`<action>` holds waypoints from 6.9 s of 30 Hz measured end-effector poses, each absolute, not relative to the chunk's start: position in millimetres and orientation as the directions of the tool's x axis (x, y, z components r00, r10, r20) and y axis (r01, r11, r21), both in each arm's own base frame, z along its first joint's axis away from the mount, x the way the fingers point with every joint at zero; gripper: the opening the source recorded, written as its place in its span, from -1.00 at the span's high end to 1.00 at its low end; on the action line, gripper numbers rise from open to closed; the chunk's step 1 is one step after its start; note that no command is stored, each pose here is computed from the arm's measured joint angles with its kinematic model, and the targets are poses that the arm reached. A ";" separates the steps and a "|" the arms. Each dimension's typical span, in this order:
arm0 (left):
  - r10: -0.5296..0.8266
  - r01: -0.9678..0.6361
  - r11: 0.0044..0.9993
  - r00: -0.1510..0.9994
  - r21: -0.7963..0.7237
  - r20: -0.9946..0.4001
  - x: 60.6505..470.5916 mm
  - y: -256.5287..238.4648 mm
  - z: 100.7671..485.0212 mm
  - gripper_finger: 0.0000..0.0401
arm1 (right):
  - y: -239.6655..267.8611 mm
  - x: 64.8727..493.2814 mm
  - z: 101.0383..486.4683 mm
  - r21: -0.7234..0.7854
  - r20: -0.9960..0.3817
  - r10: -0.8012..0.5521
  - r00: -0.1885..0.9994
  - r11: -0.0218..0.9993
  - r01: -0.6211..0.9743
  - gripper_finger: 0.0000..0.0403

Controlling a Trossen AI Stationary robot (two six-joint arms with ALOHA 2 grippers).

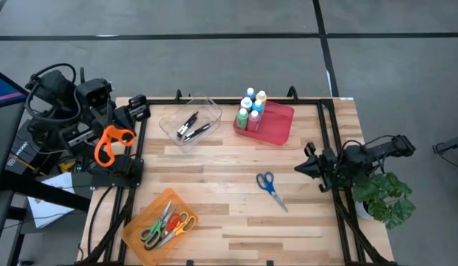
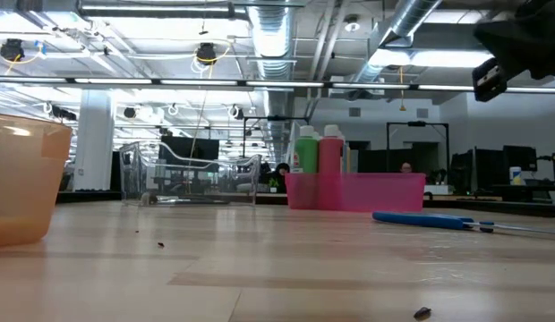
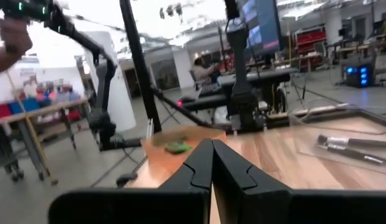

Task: Pick & Place Paint Supplies
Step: Put the orange scissors into the orange bin, then put the blue scissors into the orange bin

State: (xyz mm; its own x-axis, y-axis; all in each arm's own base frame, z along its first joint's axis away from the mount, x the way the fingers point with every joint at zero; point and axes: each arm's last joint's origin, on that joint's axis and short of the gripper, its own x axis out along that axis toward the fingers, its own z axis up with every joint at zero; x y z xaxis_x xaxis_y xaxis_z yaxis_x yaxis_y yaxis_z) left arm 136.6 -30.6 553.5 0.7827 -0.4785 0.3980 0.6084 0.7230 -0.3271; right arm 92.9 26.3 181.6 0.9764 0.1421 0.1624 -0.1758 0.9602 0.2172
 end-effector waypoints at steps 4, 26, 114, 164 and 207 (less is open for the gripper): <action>-0.481 0.606 0.711 0.789 -0.357 0.382 136.2 -30.6 552.0 0.97 | 26.8 93.4 177.5 0.188 0.121 0.155 0.981 0.966 -0.175 1.00; -0.179 -0.489 0.676 0.617 -0.551 -0.767 134.9 -28.3 427.0 0.97 | 26.8 94.2 168.7 0.156 0.034 0.147 0.989 0.976 -0.151 0.93; -0.096 -0.315 0.646 0.870 -0.695 -0.483 289.9 -32.2 286.7 1.00 | 26.9 93.9 172.4 0.208 0.076 0.148 0.986 0.965 -0.161 0.92; -0.068 -0.299 0.646 0.894 -0.702 -0.443 254.3 -27.6 316.9 1.00 | 73.4 258.8 137.4 -0.107 -0.994 -0.097 -0.056 0.689 0.717 0.38; -0.062 -0.365 0.649 0.849 -0.668 -0.524 226.7 -25.1 321.1 1.00 | 38.4 133.9 356.6 0.168 0.114 0.166 0.980 0.969 -0.183 1.00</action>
